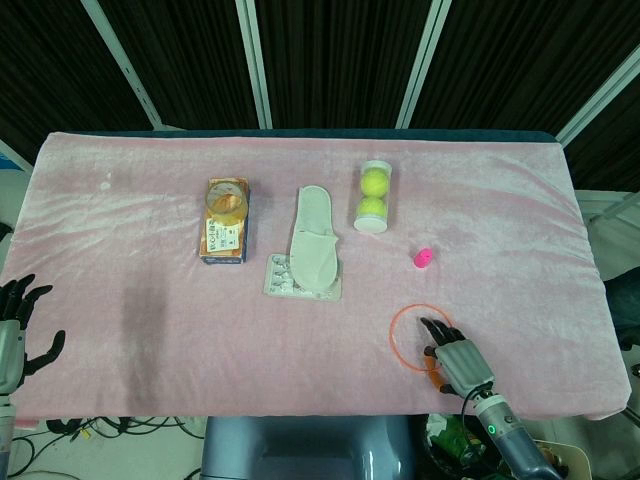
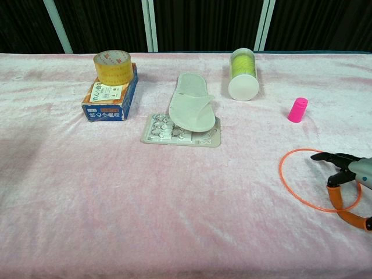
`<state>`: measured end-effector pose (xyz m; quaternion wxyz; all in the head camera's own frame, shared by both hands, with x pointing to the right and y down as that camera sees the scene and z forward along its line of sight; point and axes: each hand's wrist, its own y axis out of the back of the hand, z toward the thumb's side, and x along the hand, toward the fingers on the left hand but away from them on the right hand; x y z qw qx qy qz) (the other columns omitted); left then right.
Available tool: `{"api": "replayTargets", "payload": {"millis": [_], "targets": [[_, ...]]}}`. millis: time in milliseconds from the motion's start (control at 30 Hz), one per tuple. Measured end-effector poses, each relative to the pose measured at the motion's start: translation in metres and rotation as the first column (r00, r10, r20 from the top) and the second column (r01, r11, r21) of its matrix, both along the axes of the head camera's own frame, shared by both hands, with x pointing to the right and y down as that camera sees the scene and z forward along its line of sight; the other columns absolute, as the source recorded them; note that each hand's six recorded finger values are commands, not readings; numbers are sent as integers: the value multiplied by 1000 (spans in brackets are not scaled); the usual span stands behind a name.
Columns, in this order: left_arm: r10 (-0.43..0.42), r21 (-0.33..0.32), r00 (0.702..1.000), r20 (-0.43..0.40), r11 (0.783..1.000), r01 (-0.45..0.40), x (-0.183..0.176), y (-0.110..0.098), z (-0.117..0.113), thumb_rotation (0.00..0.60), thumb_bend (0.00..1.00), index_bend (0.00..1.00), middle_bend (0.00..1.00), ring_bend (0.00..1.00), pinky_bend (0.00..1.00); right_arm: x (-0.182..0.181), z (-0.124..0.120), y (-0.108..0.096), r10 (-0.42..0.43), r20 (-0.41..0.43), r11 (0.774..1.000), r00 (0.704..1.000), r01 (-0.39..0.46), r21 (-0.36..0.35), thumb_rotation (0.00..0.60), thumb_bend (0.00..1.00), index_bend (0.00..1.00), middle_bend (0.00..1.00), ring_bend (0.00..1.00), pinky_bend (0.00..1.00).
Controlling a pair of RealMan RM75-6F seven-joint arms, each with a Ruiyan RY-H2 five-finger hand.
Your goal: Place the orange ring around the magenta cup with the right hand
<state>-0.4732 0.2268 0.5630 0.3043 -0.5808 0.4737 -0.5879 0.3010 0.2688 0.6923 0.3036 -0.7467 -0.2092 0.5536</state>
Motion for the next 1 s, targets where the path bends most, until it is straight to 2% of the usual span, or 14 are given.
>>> {"api": "replayTargets", "payload": {"millis": [1000], "targets": [[0,2,1000,0,1000,0,0,0,0,600,356,196,64,0,0,-2,1,1,-2,8,1000,1000,2,-2,600,388,674,0,0,161]]}}
